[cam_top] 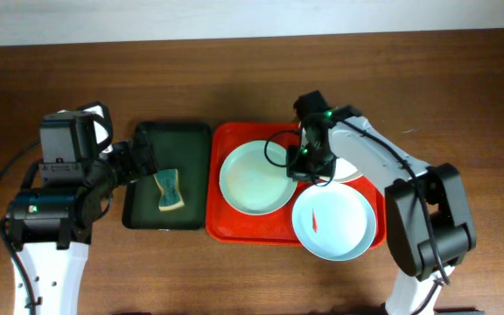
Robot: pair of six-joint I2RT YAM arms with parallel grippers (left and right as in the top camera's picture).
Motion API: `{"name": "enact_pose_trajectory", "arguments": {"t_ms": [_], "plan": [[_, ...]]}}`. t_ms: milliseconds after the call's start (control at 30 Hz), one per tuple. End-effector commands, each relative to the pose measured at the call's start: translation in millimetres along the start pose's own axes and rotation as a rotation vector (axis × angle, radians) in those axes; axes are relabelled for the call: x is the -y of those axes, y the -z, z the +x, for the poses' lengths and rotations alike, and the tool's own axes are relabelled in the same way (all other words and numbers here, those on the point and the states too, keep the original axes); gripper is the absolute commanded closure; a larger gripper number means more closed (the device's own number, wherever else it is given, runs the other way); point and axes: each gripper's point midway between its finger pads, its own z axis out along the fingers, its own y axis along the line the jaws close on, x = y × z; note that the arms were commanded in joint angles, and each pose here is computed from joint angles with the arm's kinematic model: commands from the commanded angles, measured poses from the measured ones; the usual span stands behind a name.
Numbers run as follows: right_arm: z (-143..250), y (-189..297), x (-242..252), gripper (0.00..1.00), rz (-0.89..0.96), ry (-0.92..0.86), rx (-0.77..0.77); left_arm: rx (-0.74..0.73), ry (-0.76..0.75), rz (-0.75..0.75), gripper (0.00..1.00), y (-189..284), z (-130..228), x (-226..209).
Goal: Clean dirty plates on tray and stack at the side
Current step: 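Lift the pale green plate with the right gripper and swing it right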
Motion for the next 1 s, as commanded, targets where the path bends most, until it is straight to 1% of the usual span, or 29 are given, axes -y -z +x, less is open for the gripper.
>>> {"name": "enact_pose_trajectory", "arguments": {"t_ms": [0, 167, 267, 333, 400, 533, 667, 767, 833, 900, 933, 967], "plan": [[-18, 59, -22, 0.96, -0.042, 0.083, 0.151, 0.014, 0.012, 0.005, 0.01, 4, -4, 1], [-21, 101, -36, 0.96, -0.071, 0.089, 0.217, 0.013, 0.012, 0.005, 0.01, 4, -4, 1], [-32, 107, -42, 0.96, -0.089, 0.055, 0.264, 0.014, 0.012, 0.005, 0.01, 4, -4, 1], [-47, 112, -53, 0.96, -0.117, 0.037, 0.337, 0.014, 0.012, 0.005, 0.01, 4, -4, 1], [-57, 114, -67, 0.96, -0.106, 0.046, 0.412, 0.013, 0.012, 0.005, 0.01, 4, -4, 1], [-65, 105, -104, 0.96, -0.036, 0.127, 0.543, 0.014, 0.012, 0.005, 0.01, 4, -4, 1], [-61, 85, -136, 0.96, 0.013, 0.202, 0.608, 0.014, 0.012, 0.005, 0.01, 4, -4, 1], [-63, 74, -152, 0.96, 0.078, 0.235, 0.686, 0.014, 0.012, 0.005, 0.01, 4, -4, 1], [-64, 76, -154, 0.96, 0.147, 0.246, 0.753, 0.014, 0.012, 0.005, 0.01, 4, -4, 1], [-65, 89, -177, 0.96, 0.181, 0.374, 0.842, 0.014, 0.012, 0.005, 0.01, 4, -4, 1], [-65, 97, -186, 0.96, 0.234, 0.445, 0.900, 0.014, 0.012, 0.005, 0.01, 4, -4, 1], [-66, 105, -188, 0.96, 0.287, 0.476, 0.942, 0.013, 0.012, 0.005, 0.01, 4, -4, 1]]}}
